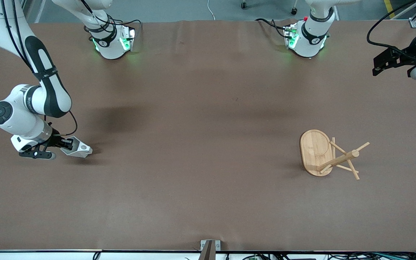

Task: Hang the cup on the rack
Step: 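Reach the right gripper down and grasp the white cup, then lift the white cup with the right gripper toward the table middle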

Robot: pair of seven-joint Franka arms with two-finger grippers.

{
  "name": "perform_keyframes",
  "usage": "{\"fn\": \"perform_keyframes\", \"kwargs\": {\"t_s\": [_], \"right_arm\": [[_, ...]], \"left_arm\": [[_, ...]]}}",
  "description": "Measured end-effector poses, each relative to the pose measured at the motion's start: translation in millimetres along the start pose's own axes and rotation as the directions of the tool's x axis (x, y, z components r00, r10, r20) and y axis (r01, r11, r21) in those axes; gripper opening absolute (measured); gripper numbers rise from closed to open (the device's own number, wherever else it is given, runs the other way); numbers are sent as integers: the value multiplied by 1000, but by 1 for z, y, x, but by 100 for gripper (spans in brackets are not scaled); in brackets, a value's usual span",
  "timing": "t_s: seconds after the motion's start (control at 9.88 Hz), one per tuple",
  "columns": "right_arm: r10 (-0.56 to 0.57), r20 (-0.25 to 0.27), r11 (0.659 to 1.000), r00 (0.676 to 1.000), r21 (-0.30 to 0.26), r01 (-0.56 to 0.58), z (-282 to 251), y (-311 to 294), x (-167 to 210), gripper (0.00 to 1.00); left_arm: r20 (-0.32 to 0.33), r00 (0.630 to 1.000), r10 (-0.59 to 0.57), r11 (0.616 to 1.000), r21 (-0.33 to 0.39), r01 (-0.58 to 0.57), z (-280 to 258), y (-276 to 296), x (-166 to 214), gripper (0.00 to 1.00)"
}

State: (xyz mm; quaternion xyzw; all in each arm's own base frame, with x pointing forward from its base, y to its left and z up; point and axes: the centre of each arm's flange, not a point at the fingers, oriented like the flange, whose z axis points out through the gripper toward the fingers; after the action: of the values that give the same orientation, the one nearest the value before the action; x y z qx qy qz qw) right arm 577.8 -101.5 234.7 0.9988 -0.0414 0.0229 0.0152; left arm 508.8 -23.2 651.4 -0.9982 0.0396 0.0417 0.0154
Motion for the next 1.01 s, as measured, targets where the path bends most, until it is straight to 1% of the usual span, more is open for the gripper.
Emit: {"fn": "perform_keyframes", "kwargs": {"t_s": [0.1,0.2,0.41,0.51,0.61,0.71,0.81,0.91,1.01], "right_arm": [[5,-9,1000,1000,5,-5,-4,-1,3,4],[5,5,1000,1000,6,-5,-3,-1,2,4],[-7,70,1000,998,16,6,-14,-6,10,4],[-23,105,999,994,26,21,-35,-14,24,4],[-37,131,998,991,45,31,-67,-25,40,4],[-28,148,995,989,98,13,-101,-36,54,4],[-13,163,982,987,187,-18,-131,-52,62,4],[-9,182,958,983,284,-43,-149,-72,65,4],[-21,200,926,979,374,-57,-159,-99,65,4]], "left_arm": [[0,1000,1,1000,0,-1,0,-2,0,100],[0,1000,4,1000,0,-4,0,-3,0,100],[1,1000,4,1000,-1,-4,0,-4,0,100],[2,1000,-2,1000,-1,2,1,-7,0,100],[3,1000,-5,1000,-2,5,1,-10,0,100],[5,1000,-5,1000,-3,5,2,-13,1,100],[7,1000,2,1000,-4,-2,3,-17,1,100],[8,1000,10,1000,-6,-10,3,-19,1,100],[7,1000,16,1000,-9,-16,3,-19,1,100]]}}
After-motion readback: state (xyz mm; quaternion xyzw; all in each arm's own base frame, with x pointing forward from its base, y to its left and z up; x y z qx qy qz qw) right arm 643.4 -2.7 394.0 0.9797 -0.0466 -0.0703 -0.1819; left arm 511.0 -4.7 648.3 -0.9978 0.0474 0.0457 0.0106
